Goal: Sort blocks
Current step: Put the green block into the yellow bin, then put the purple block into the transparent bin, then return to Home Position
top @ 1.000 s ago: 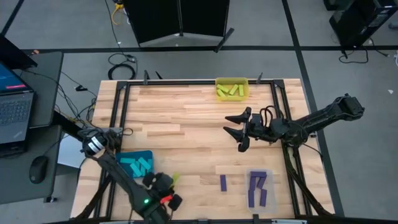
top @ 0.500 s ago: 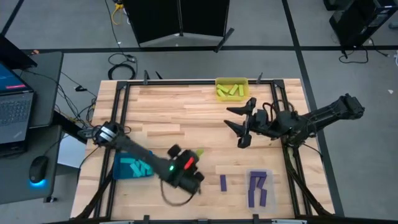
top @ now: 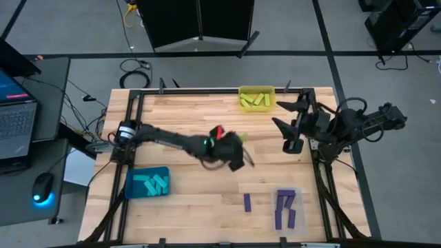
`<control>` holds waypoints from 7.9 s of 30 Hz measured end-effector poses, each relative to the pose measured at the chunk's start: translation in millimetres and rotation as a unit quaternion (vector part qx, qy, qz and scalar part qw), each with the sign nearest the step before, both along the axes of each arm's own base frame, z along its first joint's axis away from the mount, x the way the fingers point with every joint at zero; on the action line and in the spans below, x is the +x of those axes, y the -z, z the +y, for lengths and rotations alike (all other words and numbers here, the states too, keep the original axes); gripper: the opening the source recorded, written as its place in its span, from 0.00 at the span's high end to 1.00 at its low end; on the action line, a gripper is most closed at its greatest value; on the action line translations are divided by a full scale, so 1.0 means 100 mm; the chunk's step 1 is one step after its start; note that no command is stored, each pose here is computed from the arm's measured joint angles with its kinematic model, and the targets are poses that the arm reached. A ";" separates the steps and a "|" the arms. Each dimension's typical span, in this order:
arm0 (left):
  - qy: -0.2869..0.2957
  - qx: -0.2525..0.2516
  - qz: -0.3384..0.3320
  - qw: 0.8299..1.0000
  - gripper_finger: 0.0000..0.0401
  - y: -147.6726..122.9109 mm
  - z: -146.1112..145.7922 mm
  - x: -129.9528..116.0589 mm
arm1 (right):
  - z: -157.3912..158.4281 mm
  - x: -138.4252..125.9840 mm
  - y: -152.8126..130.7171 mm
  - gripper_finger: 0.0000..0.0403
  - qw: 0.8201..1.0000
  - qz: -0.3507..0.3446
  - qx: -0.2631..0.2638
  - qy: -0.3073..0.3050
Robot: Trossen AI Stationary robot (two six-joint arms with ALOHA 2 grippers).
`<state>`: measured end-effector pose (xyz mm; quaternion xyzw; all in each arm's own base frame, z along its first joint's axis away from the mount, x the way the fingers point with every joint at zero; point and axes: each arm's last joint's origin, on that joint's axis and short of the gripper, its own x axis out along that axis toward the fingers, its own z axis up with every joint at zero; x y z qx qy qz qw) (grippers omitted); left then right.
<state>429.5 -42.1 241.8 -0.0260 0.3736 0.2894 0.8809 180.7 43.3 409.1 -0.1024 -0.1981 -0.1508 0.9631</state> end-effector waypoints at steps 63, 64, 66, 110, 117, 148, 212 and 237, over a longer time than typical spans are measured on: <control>0.092 -0.078 -0.135 0.983 0.22 -0.25 2.72 0.24 | 0.45 0.01 0.42 0.40 0.975 0.171 0.081 0.116; 0.097 -0.068 -0.142 0.983 0.22 -0.34 2.68 0.20 | 0.46 0.04 0.47 0.40 0.973 0.181 0.086 0.117; 0.104 -0.056 -0.154 0.981 0.24 -0.51 2.60 0.09 | 0.49 0.12 0.58 0.40 0.968 0.200 0.097 0.119; 0.443 -0.106 -0.329 0.827 0.29 -0.55 -0.16 -2.82 | 1.82 1.40 2.29 0.29 0.658 0.458 0.526 0.283; 0.470 -0.102 -0.315 0.818 0.29 -0.49 -0.24 -2.87 | 1.87 1.52 2.50 0.28 0.635 0.449 0.564 0.278; 0.463 -0.069 -0.309 0.828 0.29 -0.48 -0.26 -2.88 | 1.69 1.58 2.70 0.29 0.547 0.474 0.618 0.308; 0.414 -0.041 -0.326 0.849 0.29 -0.51 -0.23 -2.87 | 2.21 0.18 1.70 0.33 0.604 0.577 0.473 0.281; 0.270 0.009 -0.346 0.898 0.97 -0.54 0.03 -2.78 | 1.64 1.10 1.17 0.96 0.863 0.471 0.138 0.117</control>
